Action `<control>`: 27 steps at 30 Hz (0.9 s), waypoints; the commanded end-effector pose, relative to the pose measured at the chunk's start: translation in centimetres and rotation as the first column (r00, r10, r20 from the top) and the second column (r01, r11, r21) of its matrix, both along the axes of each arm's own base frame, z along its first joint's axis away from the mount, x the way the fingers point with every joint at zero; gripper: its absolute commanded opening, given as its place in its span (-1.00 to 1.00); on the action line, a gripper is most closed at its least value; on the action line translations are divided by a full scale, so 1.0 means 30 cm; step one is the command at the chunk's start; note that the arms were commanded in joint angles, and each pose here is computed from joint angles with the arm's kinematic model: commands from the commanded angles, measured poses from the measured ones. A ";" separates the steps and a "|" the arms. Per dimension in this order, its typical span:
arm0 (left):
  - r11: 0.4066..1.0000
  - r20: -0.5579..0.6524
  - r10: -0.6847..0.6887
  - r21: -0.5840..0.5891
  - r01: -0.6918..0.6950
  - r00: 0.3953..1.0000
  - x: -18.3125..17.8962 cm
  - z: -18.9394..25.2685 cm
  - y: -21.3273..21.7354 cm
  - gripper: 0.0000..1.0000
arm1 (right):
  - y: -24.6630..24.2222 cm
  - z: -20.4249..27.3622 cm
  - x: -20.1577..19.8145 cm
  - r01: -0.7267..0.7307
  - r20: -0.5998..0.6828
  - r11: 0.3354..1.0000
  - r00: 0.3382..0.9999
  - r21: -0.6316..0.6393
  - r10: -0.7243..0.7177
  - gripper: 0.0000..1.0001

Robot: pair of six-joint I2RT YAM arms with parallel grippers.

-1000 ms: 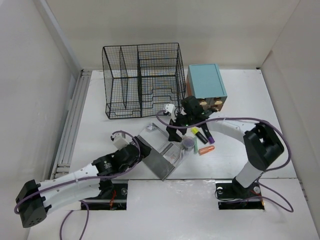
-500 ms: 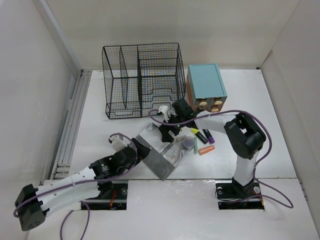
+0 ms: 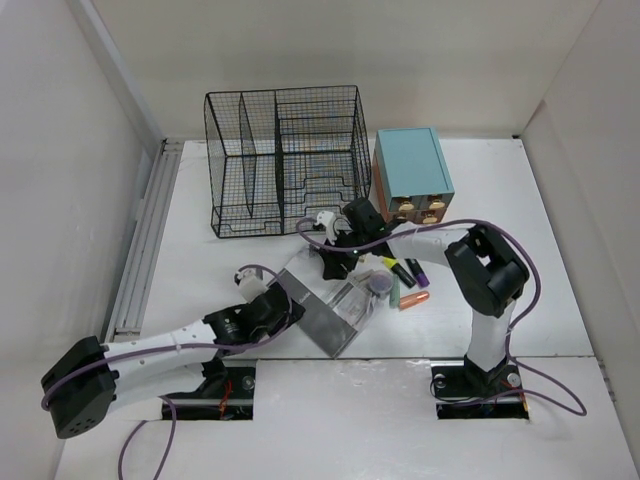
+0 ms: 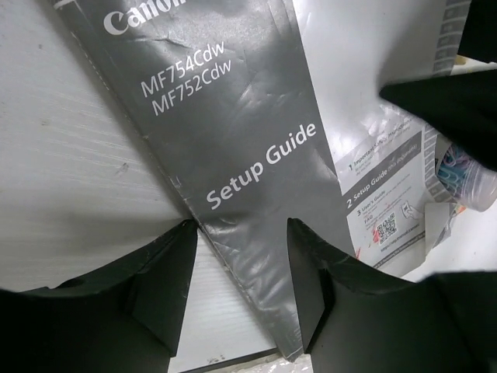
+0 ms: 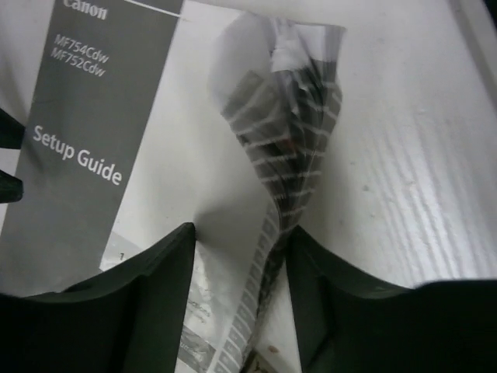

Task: Organize the desk

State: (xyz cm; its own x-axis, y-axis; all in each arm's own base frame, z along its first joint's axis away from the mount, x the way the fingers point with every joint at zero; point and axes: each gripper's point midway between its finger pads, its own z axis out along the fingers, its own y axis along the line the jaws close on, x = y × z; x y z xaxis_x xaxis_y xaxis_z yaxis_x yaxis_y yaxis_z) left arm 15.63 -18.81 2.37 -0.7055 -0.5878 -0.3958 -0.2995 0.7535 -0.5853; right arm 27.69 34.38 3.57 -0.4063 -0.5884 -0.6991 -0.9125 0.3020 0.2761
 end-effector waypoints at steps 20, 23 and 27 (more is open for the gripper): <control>0.998 0.042 -0.033 -0.044 0.035 0.999 -0.042 0.067 0.040 0.80 | 0.035 0.356 -0.151 -0.272 0.045 0.943 0.962 0.193 0.269 -1.00; 0.997 0.014 -0.048 -0.053 0.048 0.999 -0.064 0.041 0.041 0.80 | 0.020 0.411 -0.165 -0.297 0.046 0.921 0.954 0.251 0.295 -1.00; 0.996 0.033 -0.047 -0.080 0.049 0.998 -0.054 0.051 0.025 0.80 | -0.004 0.447 -0.173 -0.310 0.010 0.898 0.946 0.312 0.323 -1.00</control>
